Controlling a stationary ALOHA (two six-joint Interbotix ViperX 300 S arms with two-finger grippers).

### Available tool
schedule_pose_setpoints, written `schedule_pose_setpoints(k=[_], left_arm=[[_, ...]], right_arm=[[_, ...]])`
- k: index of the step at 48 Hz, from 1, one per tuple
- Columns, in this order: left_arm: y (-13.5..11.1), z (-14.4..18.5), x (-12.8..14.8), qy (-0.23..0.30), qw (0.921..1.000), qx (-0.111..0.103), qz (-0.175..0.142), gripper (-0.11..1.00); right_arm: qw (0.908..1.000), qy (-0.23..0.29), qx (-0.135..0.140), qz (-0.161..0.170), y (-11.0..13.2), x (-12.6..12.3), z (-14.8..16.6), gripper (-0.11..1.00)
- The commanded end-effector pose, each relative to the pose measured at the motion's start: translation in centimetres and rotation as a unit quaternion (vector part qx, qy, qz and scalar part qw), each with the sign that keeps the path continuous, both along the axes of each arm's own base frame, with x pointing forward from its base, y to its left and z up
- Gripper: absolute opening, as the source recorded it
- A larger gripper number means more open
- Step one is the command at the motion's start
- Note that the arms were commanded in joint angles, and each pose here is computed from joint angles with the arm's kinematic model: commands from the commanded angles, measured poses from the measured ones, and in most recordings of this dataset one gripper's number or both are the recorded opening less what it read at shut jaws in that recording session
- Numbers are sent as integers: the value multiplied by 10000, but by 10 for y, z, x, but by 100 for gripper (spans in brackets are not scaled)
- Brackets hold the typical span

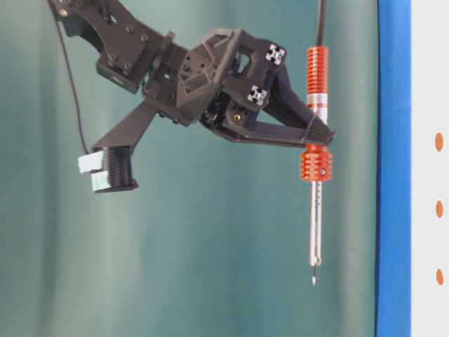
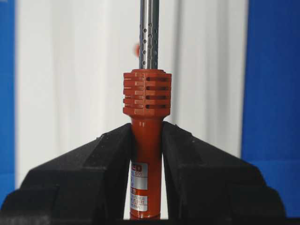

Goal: Touch the tip of the soldering iron to the mark.
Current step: 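Lift the iron with the right gripper and carry it over the strip, then tilt the iron tip down and lower it onto the left red dot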

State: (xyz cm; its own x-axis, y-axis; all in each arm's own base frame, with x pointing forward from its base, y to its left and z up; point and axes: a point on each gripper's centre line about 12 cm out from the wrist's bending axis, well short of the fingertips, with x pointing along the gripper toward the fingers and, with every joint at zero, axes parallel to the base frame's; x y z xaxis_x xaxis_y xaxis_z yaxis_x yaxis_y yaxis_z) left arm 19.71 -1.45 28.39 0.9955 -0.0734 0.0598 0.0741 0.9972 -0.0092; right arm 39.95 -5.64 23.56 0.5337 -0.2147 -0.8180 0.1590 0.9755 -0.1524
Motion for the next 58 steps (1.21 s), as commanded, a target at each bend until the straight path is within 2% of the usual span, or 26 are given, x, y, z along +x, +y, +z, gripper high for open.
schedule_pose_setpoints(k=[1,9,20,31,42,58], left_arm=[[-1,4,2,-70,10000,10,-27,0],[-1,4,2,-70,10000,10,-27,0],[-1,5,2,-78,10000,9,-19,0],[-1,5,2,-78,10000,17,-18,0],[-1,4,2,-71,10000,17,-26,0],[-1,4,2,-71,10000,17,-26,0]], right_arm=[[9996,-293,-55,-4,-6,0,22,7],[9995,-305,-87,55,-11,0,23,7],[9997,-238,17,29,-10,-1,21,7],[9990,428,149,23,-5,-13,14,7],[9951,958,241,-83,-5,-22,19,7],[9920,1227,259,-131,-4,-24,22,7]])
